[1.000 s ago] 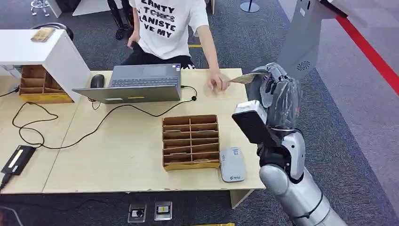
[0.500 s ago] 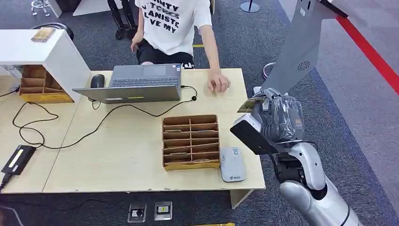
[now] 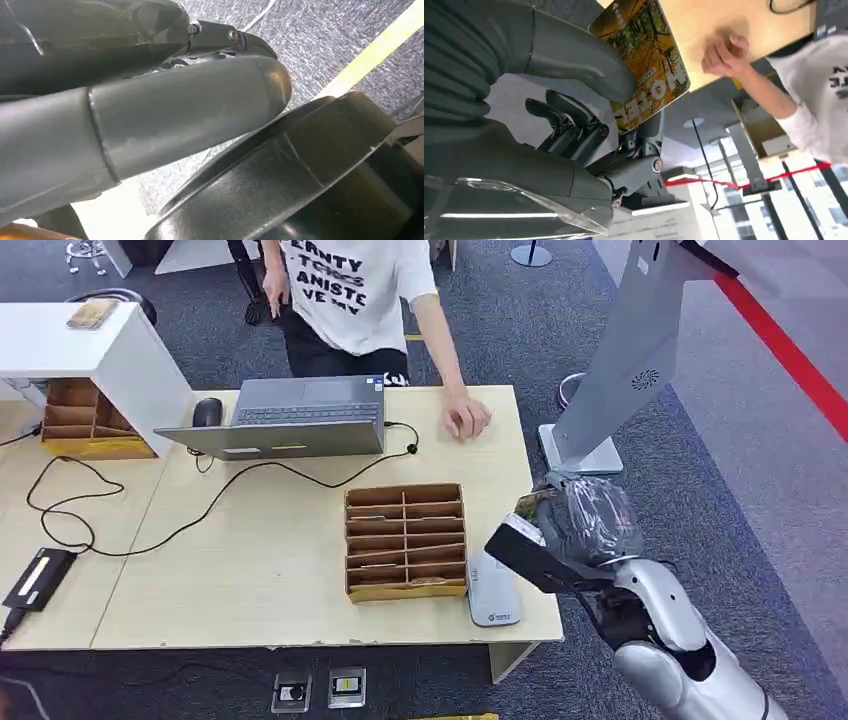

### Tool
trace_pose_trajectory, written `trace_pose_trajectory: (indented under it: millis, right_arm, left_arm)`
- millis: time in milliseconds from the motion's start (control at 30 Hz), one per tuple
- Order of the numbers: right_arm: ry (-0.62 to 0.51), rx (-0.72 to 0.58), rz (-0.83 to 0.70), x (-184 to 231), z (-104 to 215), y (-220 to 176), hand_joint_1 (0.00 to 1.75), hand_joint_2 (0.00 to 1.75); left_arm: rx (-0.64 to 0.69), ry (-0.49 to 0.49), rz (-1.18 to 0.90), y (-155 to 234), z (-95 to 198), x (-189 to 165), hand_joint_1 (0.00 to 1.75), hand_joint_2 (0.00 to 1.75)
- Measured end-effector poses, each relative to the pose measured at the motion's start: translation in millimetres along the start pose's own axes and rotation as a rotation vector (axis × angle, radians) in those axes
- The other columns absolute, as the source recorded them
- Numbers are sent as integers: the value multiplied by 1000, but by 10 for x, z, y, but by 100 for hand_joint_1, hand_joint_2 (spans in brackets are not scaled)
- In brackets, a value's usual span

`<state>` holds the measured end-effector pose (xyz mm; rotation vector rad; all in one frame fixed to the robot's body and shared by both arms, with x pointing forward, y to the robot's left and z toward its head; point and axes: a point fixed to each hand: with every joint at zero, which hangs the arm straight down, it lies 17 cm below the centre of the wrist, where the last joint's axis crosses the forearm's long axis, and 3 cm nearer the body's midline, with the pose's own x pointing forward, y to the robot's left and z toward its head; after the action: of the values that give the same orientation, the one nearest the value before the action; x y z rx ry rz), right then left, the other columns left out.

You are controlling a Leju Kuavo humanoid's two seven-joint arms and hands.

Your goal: Pass the card to the sensor for recognition and then transmit it.

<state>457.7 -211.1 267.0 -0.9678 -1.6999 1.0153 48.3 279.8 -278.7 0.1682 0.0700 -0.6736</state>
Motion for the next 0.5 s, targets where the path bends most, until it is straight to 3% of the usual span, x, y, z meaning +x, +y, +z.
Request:
trace_pose_trajectory:
  millis: [500]
  right_arm:
    - [10, 317, 9, 89, 210, 641, 175, 175]
  left_arm:
    - [1, 6, -15, 4, 0, -14, 0, 0]
